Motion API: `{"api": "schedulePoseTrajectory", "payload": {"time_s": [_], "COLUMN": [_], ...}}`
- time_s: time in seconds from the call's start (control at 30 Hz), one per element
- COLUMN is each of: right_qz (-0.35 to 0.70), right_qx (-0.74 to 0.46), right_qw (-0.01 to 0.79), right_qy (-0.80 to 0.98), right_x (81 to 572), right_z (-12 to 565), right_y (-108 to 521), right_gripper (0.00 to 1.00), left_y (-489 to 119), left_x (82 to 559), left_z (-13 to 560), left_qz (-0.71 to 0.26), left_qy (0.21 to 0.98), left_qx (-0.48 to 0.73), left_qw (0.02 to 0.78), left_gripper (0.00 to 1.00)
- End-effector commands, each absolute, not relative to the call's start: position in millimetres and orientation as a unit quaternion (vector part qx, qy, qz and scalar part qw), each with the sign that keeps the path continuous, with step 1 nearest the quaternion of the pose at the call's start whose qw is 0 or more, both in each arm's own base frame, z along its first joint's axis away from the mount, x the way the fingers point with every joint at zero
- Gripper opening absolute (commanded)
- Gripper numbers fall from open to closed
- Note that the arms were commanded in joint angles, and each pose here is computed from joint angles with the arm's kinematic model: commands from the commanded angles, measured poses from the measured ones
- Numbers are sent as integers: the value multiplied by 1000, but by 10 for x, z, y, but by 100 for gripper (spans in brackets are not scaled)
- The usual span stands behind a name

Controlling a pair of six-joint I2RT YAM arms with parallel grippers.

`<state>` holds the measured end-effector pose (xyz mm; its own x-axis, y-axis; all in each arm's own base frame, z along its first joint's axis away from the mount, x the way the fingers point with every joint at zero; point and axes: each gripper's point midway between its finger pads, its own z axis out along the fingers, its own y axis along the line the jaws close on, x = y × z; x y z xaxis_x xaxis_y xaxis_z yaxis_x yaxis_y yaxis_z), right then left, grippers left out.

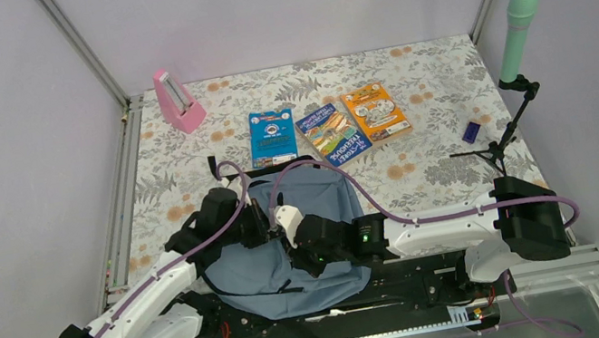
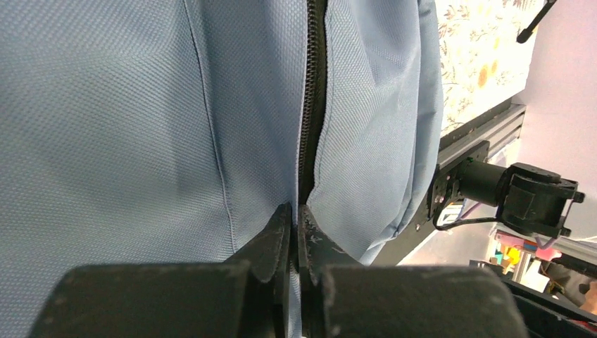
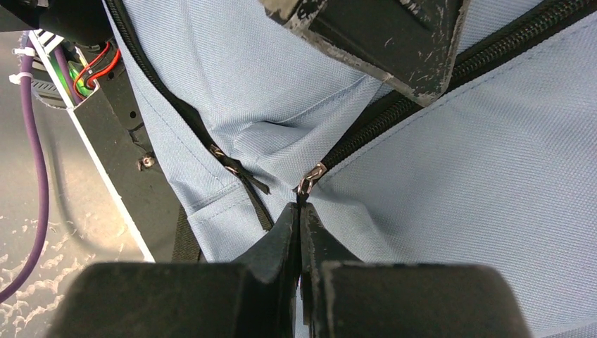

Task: Pack the student bag
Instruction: Zip the student bag at the center of the board.

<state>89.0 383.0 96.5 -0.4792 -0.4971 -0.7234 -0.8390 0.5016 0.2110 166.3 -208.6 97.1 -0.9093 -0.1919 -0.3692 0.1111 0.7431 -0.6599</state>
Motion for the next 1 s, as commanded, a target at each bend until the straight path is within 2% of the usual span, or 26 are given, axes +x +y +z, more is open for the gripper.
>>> {"api": "schedulePoseTrajectory", "payload": {"time_s": [0.0,0.23,0.43,0.77,0.97], "right_qz": [293,280,325,305,306], "right_qx": [-420,-484,-480,-474,-498], "right_qw": [296,262,226,160,146], "right_qy": [806,786,783,810,798], "right_x": [812,478,204,38,-52], "right_z": [996,904,919,448,470], "right_y": [3870,3810,3782,3511,3580], "right_gripper": [0,0,0,0,0], "left_y": [-2248,-2322,-2307,-2154,-2117], "left_x": [1840,1997,2015,2087,2135], "left_z": [1329,1625,1520,1483,1445], "left_qz": [-415,-437,-423,-392,-390], "left_qy": [870,845,853,857,858], "left_qx": [-35,-26,-22,-38,-45], "left_qw": [264,307,305,332,332], "left_gripper": [0,0,0,0,0]}}
